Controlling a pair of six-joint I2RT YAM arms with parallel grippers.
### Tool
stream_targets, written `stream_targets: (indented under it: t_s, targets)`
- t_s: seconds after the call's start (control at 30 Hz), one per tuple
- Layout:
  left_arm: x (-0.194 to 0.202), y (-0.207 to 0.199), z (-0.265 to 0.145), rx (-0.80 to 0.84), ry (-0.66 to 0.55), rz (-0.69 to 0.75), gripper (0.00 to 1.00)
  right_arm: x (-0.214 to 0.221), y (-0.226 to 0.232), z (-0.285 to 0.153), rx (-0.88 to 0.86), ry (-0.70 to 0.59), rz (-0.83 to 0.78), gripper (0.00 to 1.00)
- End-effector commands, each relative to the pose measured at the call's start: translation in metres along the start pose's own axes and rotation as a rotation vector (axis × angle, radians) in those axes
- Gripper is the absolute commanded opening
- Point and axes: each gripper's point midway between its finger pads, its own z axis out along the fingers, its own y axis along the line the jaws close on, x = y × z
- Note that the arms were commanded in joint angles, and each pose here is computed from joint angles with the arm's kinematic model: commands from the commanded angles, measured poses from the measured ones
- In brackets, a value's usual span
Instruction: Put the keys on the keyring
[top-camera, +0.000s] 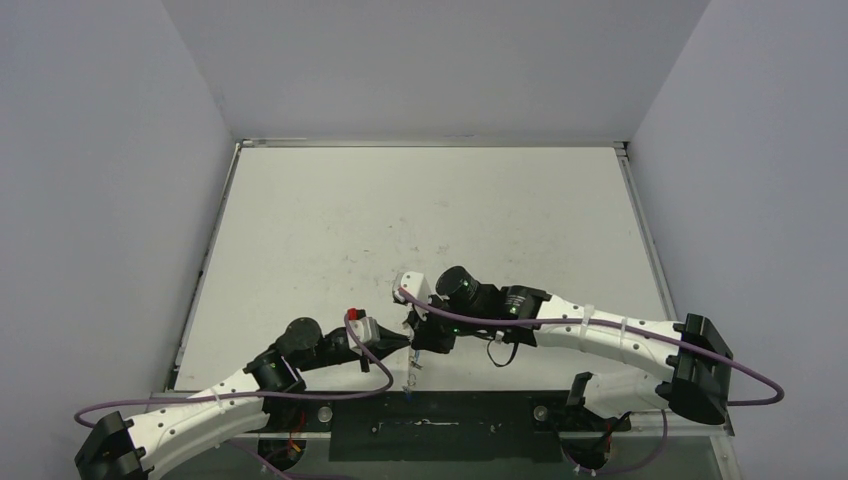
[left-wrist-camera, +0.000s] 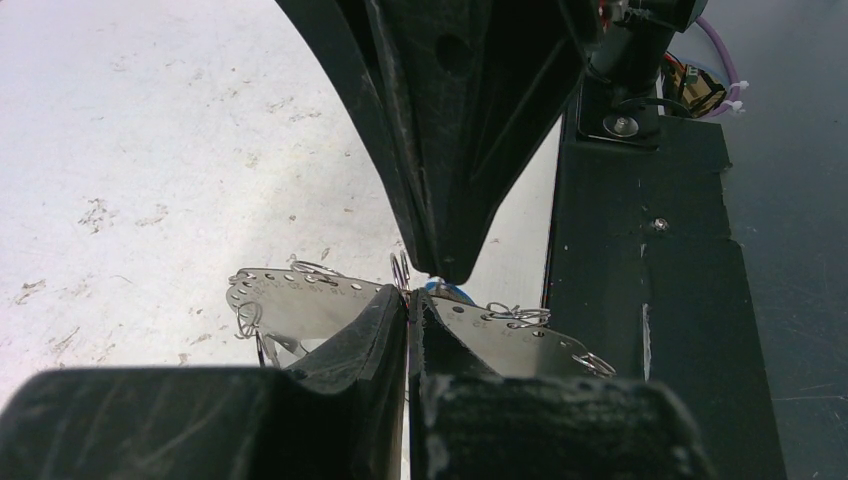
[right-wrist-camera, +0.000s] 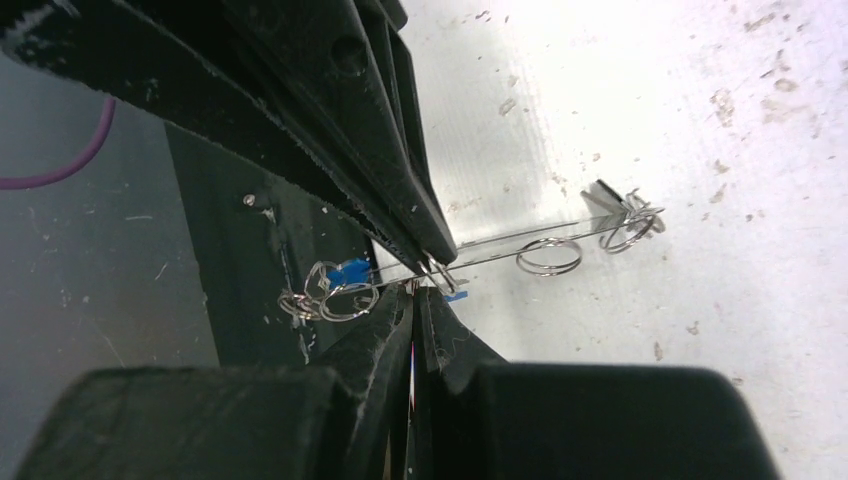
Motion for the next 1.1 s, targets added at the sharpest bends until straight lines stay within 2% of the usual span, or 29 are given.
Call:
stream_targets:
  t_s: [0.0,1.07]
  targets:
    - [-0.025,-0.002,0.003,0.018,-0.090,0.041,0.00,-0.034,-0.004,-0.015,0.052,-0.070,-0.065,0.00]
    - [-0.026,-0.003,0.002,0.019,-0.095,0.040,0.00,-0.046,-0.001,-0.008,0.087,-0.055,-0.127,0.00]
